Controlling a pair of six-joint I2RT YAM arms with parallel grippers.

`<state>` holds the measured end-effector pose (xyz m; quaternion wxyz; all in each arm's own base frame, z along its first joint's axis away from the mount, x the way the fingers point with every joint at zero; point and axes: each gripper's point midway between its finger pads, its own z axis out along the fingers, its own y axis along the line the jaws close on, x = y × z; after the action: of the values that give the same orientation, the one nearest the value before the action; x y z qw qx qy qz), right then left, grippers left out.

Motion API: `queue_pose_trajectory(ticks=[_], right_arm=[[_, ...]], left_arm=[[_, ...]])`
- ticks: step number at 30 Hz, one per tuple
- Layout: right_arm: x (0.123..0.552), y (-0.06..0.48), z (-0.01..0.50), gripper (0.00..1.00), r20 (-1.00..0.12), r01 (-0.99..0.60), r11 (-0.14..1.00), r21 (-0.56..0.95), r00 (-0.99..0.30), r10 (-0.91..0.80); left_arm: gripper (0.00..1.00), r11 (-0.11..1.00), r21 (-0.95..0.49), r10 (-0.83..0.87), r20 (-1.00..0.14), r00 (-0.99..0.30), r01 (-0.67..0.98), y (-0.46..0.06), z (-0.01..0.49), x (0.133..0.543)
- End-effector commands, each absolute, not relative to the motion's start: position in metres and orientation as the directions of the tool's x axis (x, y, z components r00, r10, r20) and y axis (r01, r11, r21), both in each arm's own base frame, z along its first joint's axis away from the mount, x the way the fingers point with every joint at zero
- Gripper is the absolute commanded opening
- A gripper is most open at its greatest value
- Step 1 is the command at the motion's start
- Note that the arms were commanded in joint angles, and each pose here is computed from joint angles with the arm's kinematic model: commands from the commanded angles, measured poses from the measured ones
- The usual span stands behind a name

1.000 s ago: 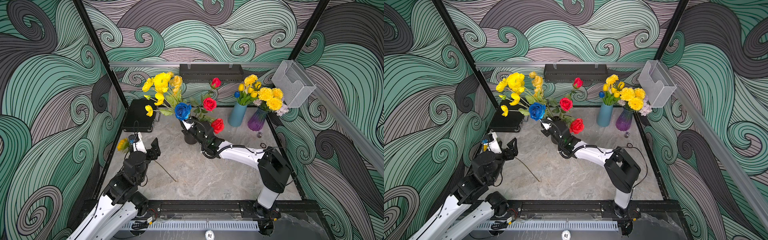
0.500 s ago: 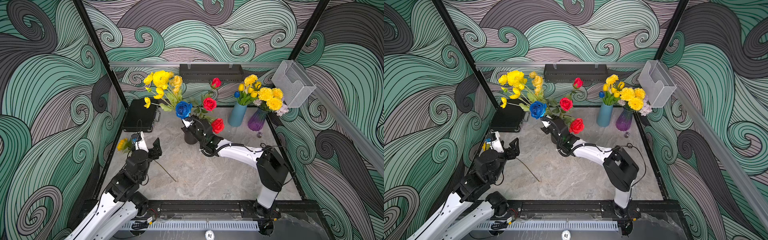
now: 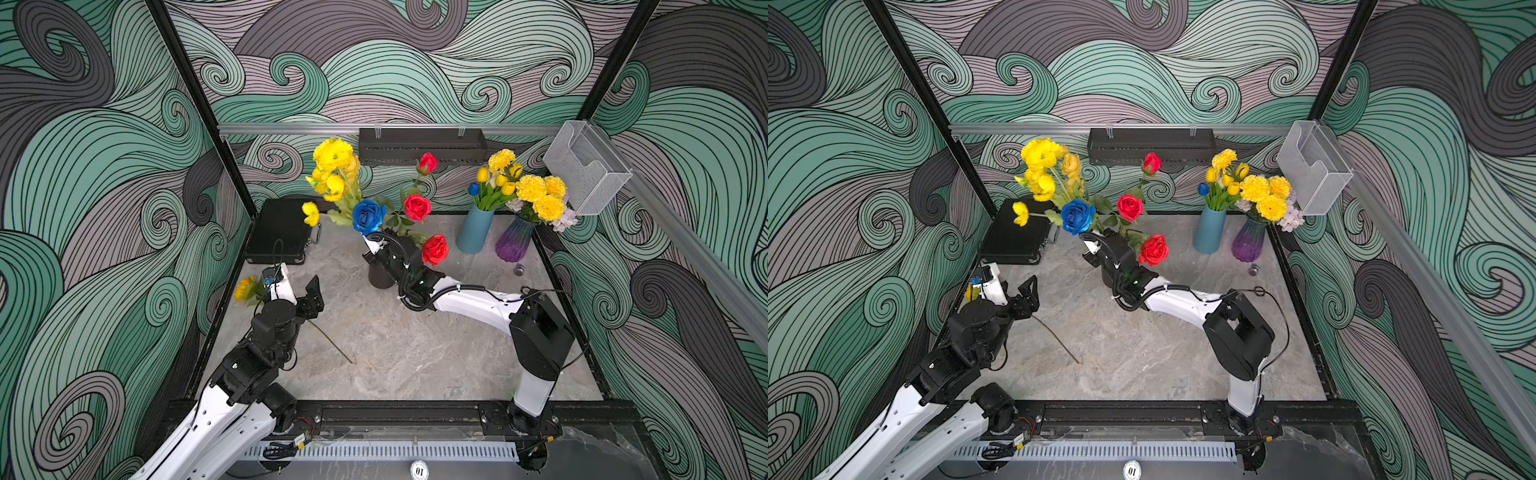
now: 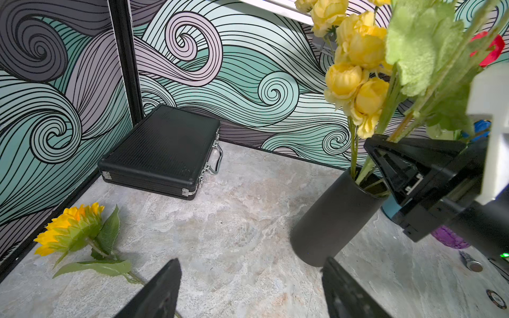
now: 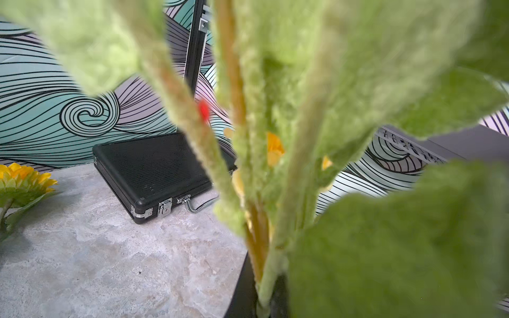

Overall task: Pick out yellow flowers from the vase
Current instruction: Pick up the flower from the vase.

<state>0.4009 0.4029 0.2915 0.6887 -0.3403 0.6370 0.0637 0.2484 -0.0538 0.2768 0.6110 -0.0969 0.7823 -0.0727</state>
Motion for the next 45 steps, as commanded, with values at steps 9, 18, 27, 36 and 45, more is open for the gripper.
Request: queue_pose_trajectory(ticks=[9,18,27,36,45], right_arm=[[0.385,0.395,0.331,0.15,-0.928,-0.549,0.748,-0.371,0.202,-0.312],[0.376,0.400,0.337,0.04,-0.933,-0.597,0.717,-0.358,0.202,-0.298],[0.368,0.403,0.357,0.03,-0.938,-0.635,0.692,-0.343,0.202,-0.280],[0.357,0.408,0.370,0.03,-0.927,-0.660,0.652,-0.372,0.234,-0.293],[0.367,0.414,0.324,0.02,-0.865,-0.611,0.624,-0.487,0.240,-0.441]], left_arm=[[0.79,0.969,-0.242,-0.247,-0.944,-0.217,-0.053,-0.055,0.287,0.250],[0.79,0.971,-0.234,-0.240,-0.944,-0.225,-0.054,-0.056,0.284,0.252],[0.79,0.971,-0.232,-0.237,-0.944,-0.231,-0.050,-0.058,0.283,0.253],[0.79,0.974,-0.224,-0.226,-0.942,-0.247,-0.035,-0.063,0.281,0.256],[0.79,0.973,-0.231,-0.226,-0.942,-0.247,-0.010,-0.067,0.284,0.256]])
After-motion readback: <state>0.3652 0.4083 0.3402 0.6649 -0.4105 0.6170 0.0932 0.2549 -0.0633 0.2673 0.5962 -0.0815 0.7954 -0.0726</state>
